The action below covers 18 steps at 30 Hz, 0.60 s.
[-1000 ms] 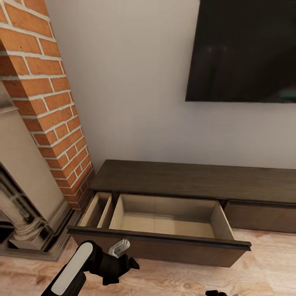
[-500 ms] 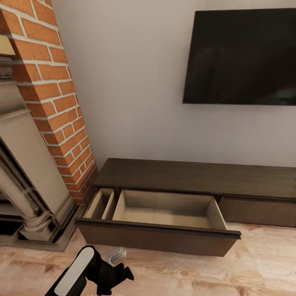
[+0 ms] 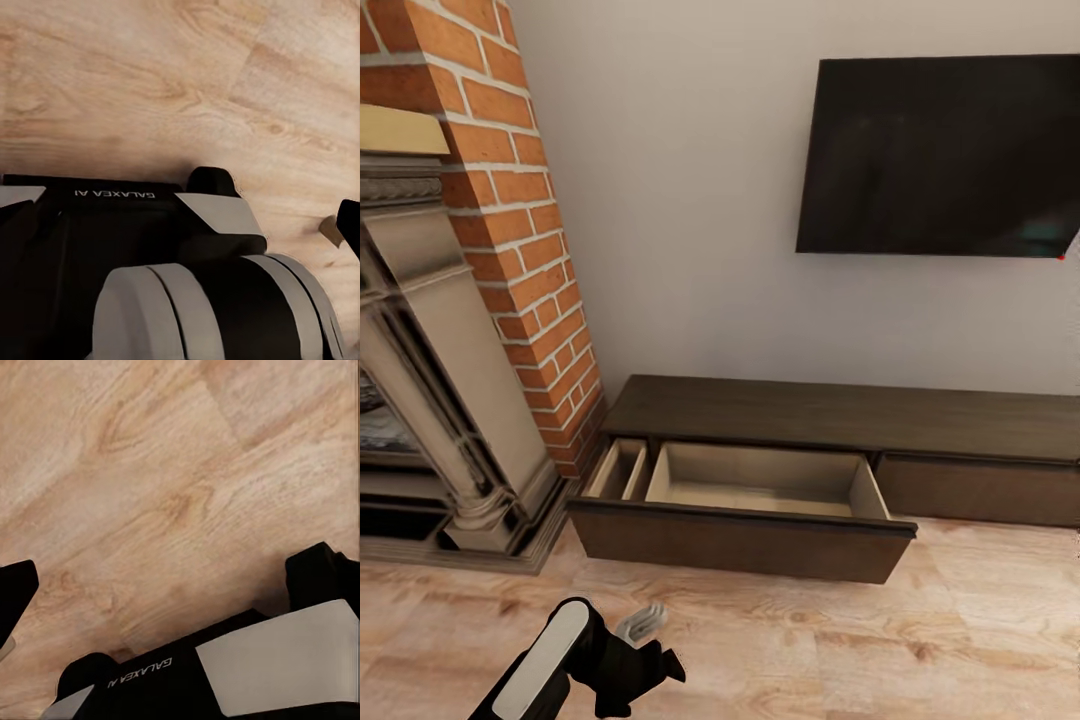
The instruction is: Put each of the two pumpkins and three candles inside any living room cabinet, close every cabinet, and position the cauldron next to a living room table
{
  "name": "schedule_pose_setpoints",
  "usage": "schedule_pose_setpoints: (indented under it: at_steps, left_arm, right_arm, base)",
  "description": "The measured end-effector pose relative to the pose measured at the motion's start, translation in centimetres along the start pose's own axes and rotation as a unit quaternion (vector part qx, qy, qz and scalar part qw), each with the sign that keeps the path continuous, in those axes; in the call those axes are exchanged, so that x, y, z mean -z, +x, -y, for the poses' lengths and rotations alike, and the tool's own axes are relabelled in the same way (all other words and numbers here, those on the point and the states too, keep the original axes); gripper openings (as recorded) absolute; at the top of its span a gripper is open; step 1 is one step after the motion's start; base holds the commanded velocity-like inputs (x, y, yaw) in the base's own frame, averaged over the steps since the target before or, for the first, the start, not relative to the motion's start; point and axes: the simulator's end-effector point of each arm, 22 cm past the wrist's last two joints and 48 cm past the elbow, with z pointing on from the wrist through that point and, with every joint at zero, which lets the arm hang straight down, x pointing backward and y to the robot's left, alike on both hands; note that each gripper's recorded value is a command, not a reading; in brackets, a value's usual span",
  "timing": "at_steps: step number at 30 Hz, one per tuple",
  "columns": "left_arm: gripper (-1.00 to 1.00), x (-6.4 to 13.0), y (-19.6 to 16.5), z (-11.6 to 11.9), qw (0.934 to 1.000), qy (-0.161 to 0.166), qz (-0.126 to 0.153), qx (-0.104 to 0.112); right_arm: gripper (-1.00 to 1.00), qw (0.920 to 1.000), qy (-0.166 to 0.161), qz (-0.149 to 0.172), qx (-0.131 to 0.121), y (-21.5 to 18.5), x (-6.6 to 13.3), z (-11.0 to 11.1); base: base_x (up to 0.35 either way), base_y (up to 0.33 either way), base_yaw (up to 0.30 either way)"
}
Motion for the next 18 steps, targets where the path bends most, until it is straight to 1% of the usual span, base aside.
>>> schedule_pose_setpoints:
  at_steps: [4, 6, 8, 11, 12, 16, 18]
  left_arm:
    - [1.0, 0.4, -0.1, 0.2, 1.0, 0.001, 0.001, 0.0]
    - [1.0, 0.6, -0.2, 0.1, 1.0, 0.003, 0.004, 0.002]
    - [1.0, 0.7, -0.4, 0.2, 1.0, 0.007, 0.006, 0.003]
    - [1.0, 0.9, -0.5, 1.9, 0.9987, 0.051, 0.007, 0.003]
    - [1.0, 0.9, -0.5, 2.3, 0.9982, 0.059, 0.007, 0.003]
    - [1.0, 0.9, -0.5, 2.5, 0.9978, 0.066, 0.007, 0.003]
    - [1.0, 0.9, -0.5, 2.5, 0.9978, 0.067, 0.006, 0.003]
  right_arm:
    - [1.0, 1.0, 0.001, 0.0, 0.003, 0.0, 0.3, -0.2]
    - [1.0, 1.0, 0.001, 0.0, 0.004, 0.0, 0.3, -0.2]
    - [1.0, 0.9999, 0.001, 0.013, 0.007, -0.5, 0.4, -0.2]
    - [1.0, 0.9997, -0.002, 0.022, 0.011, -0.7, 0.2, -0.7]
    - [1.0, 0.9997, -0.002, 0.023, 0.012, -0.7, 0.2, -0.7]
    - [1.0, 0.9996, 0.003, 0.024, 0.013, -0.7, 0.1, -0.5]
    - [1.0, 0.9994, 0.012, 0.024, 0.02, -0.7, 0.1, -0.3]
  base:
    - [-0.286, 0.182, 0.0]
    - [-0.108, 0.077, 0.0]
    - [-0.035, 0.025, 0.0]
    - [-0.073, 0.124, 0.0]
    - [-0.144, 0.231, 0.0]
    - [-0.171, 0.262, 0.0]
    - [-0.18, 0.272, 0.0]
